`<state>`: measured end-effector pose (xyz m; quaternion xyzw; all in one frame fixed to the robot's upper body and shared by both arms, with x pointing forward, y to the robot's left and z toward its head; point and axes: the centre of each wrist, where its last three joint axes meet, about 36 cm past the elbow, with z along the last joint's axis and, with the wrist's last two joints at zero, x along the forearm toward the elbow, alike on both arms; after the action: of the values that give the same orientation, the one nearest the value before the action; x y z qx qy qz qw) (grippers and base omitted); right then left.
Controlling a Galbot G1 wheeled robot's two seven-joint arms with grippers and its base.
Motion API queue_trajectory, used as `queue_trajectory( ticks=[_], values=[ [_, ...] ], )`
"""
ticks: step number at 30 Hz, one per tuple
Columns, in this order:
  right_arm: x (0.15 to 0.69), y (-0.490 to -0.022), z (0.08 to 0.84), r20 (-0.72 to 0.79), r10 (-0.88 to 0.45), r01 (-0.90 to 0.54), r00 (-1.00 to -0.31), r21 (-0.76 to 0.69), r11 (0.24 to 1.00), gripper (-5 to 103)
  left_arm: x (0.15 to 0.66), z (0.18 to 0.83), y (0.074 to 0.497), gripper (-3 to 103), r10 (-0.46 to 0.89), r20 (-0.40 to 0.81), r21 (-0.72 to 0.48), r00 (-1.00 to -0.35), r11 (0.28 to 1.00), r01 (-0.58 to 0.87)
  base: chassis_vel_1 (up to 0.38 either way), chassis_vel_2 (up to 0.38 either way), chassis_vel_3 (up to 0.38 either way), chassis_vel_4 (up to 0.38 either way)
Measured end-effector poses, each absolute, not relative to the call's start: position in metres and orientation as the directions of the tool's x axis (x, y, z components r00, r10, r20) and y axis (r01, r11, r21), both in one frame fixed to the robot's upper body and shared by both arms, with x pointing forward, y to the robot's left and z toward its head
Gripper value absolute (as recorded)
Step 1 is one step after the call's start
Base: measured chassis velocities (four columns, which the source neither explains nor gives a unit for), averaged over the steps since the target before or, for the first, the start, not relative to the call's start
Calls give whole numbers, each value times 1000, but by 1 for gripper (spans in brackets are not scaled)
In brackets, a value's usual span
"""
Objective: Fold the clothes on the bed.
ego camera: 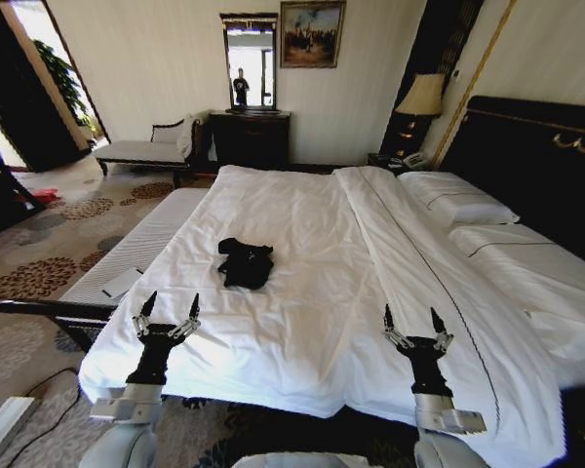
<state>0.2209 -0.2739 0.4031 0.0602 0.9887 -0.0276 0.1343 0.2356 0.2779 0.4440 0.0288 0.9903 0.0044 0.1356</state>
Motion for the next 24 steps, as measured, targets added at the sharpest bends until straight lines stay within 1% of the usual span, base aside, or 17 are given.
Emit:
queue_trajectory(
  ticks=[9,20,24],
  values=[
    [219,-271,401,-275,107,123,-956,-41,992,100,235,444,278,100,51,-270,22,-962,999,47,14,146,-15,-129],
    [218,-269,400,-274,106,121,-956,-40,992,100,234,445,277,100,46,-273,24,-961,999,42,19,26,-13,-22],
    [218,-268,400,-275,107,122,-956,-38,992,100,235,446,277,100,46,-276,24,-960,999,41,102,172,-105,-183]
  ],
)
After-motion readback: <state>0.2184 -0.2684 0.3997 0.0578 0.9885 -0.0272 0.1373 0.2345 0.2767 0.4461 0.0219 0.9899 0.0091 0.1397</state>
